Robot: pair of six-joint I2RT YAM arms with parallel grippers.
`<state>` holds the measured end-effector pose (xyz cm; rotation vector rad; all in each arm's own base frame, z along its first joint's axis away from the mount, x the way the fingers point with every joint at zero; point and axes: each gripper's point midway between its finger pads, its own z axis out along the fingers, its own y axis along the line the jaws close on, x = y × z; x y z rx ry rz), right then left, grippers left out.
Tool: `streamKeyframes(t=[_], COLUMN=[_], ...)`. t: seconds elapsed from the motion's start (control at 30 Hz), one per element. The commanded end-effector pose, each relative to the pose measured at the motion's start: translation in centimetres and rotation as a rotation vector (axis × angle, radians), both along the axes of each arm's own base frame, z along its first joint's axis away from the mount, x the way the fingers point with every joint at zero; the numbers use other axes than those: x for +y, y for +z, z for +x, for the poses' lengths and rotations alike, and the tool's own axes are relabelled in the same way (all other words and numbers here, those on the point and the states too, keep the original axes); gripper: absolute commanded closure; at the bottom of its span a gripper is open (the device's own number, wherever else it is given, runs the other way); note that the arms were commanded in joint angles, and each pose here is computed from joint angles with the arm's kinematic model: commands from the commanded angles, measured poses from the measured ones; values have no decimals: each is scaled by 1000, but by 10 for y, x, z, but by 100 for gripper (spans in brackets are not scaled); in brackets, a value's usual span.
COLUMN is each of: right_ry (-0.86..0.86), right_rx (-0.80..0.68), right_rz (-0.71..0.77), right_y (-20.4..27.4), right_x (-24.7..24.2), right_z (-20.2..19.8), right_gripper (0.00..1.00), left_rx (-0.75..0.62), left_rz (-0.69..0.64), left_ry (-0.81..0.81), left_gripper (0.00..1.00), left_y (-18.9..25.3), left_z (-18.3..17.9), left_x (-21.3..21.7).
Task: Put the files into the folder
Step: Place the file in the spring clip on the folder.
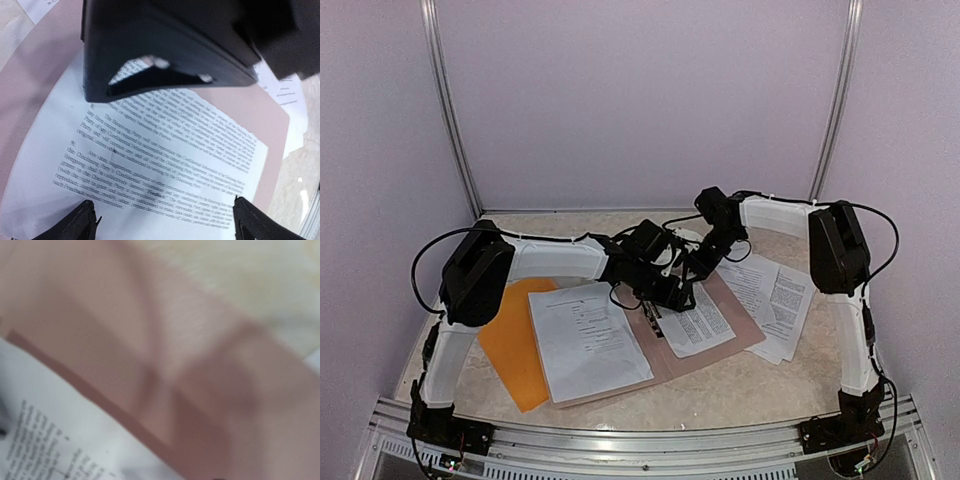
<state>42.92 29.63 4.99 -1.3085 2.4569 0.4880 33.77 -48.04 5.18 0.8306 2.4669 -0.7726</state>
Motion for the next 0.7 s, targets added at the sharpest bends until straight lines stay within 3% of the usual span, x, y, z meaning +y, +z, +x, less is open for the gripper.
streamKeyframes(t=[0.0,0.23,0.67], right_ry=[-82,-78,-66], right_rx=[-112,-98,-52], right_rz=[118,139,168], right_y=[25,25,25], right_x=[15,18,19], right_z=[42,41,25], right_gripper=[57,57,57], left_rx=[-33,-67,-101], left_rz=[-68,-113,-43], left_ry=[-232,-270,-190], left_gripper=[9,9,9], left_y=[27,47,30], left_z=[-54,-57,-34], left_x=[-28,-32,-21])
